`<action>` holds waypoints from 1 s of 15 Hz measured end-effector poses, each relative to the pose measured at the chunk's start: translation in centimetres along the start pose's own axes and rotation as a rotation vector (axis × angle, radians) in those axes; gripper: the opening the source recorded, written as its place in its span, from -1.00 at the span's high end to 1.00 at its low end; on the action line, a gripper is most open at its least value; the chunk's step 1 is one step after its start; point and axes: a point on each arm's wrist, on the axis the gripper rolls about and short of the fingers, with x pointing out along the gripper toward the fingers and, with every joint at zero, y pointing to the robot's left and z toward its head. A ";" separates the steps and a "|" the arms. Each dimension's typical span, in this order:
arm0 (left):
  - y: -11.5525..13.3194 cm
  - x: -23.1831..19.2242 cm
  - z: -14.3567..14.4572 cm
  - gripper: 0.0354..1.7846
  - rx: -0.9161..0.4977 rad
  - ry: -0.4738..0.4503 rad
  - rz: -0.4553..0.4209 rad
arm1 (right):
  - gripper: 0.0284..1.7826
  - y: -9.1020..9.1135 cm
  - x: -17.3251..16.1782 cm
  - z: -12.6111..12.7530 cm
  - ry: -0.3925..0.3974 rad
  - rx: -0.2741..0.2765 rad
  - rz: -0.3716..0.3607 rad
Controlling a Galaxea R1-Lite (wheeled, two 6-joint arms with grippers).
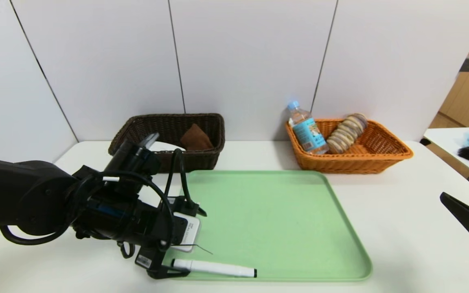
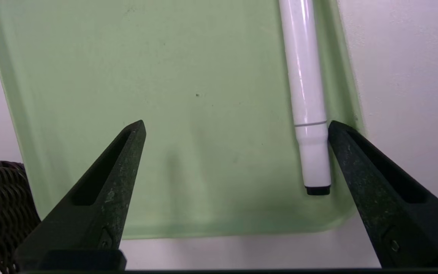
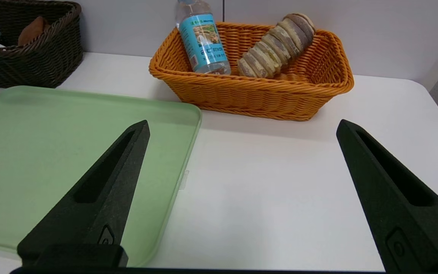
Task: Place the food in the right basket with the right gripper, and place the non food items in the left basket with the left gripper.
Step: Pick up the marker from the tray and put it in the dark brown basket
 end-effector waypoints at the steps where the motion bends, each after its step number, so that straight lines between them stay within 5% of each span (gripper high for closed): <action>1: 0.3 0.2 -0.1 -0.89 0.003 -0.001 0.014 | -0.90 0.0 0.0 0.0 0.001 0.000 0.000; 15: 0.5 -0.2 0.6 -0.89 -0.007 -0.016 -0.042 | -0.90 0.0 0.1 -0.1 0.006 0.021 0.002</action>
